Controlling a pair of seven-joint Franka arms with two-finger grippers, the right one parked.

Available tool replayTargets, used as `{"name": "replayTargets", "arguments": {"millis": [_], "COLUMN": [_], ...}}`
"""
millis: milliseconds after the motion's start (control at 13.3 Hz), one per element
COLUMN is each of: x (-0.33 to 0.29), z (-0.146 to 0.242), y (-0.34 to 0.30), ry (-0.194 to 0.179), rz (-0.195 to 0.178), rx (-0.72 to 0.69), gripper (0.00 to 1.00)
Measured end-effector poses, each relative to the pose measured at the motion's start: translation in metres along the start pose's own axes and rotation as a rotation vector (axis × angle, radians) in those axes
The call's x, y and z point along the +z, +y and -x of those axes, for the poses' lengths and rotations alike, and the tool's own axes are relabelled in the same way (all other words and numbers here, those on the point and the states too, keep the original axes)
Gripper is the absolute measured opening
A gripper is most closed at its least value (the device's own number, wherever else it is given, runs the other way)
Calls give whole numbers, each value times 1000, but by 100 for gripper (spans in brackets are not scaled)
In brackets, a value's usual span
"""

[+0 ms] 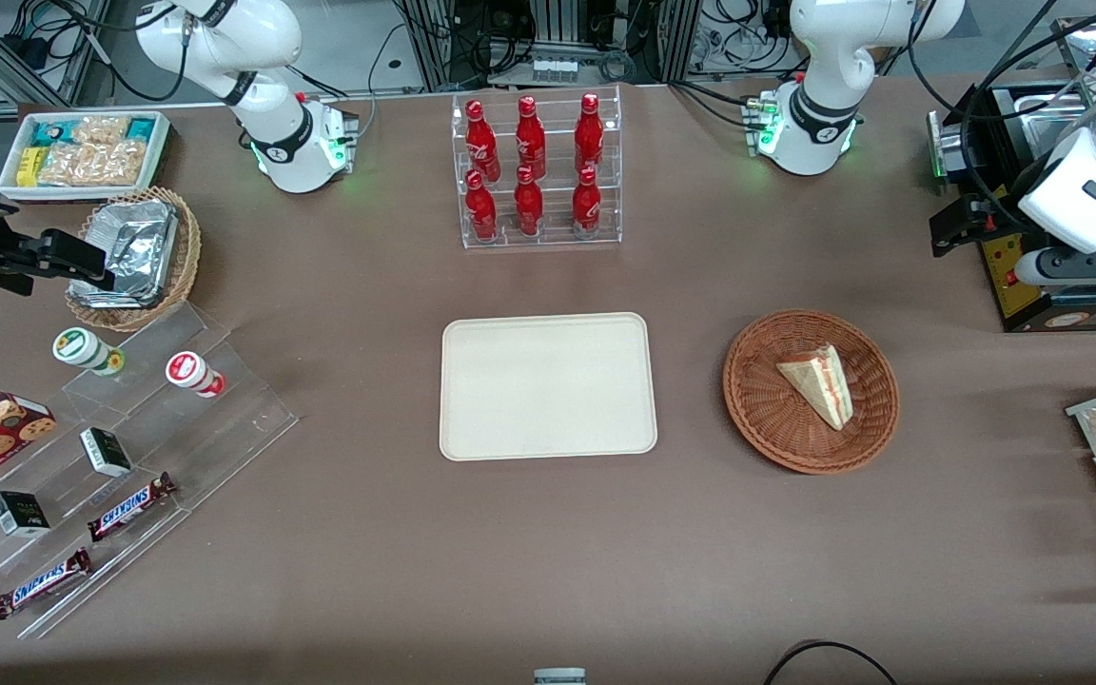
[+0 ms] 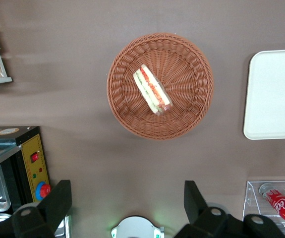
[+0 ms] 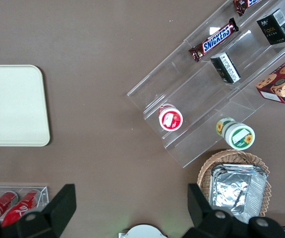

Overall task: Place sandwich from basket to tray
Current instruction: 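Move the left gripper over the sandwich in the wicker basket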

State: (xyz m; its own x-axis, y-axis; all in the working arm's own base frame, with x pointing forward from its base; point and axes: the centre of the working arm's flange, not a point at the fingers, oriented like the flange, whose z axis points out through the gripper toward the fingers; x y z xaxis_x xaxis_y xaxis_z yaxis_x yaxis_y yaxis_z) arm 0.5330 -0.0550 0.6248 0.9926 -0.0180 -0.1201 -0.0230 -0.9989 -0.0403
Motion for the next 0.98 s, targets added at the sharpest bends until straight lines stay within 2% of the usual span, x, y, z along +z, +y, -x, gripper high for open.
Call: {"name": "replayTargets", "arguments": {"millis": [150,226,376,526,677,977], "x": [2,8,33,69,109,186], "z": [-5,-9,-23,-41,-59,-80], "y": [7,13,23,30,32,36], "ry": [13,7,-38,-103,-137,-116], "rz": [3,2,-1,-5,-5,1], "rx": [12,24,41,50,52,41], "gripper": [100,100,100,100,100,100]}}
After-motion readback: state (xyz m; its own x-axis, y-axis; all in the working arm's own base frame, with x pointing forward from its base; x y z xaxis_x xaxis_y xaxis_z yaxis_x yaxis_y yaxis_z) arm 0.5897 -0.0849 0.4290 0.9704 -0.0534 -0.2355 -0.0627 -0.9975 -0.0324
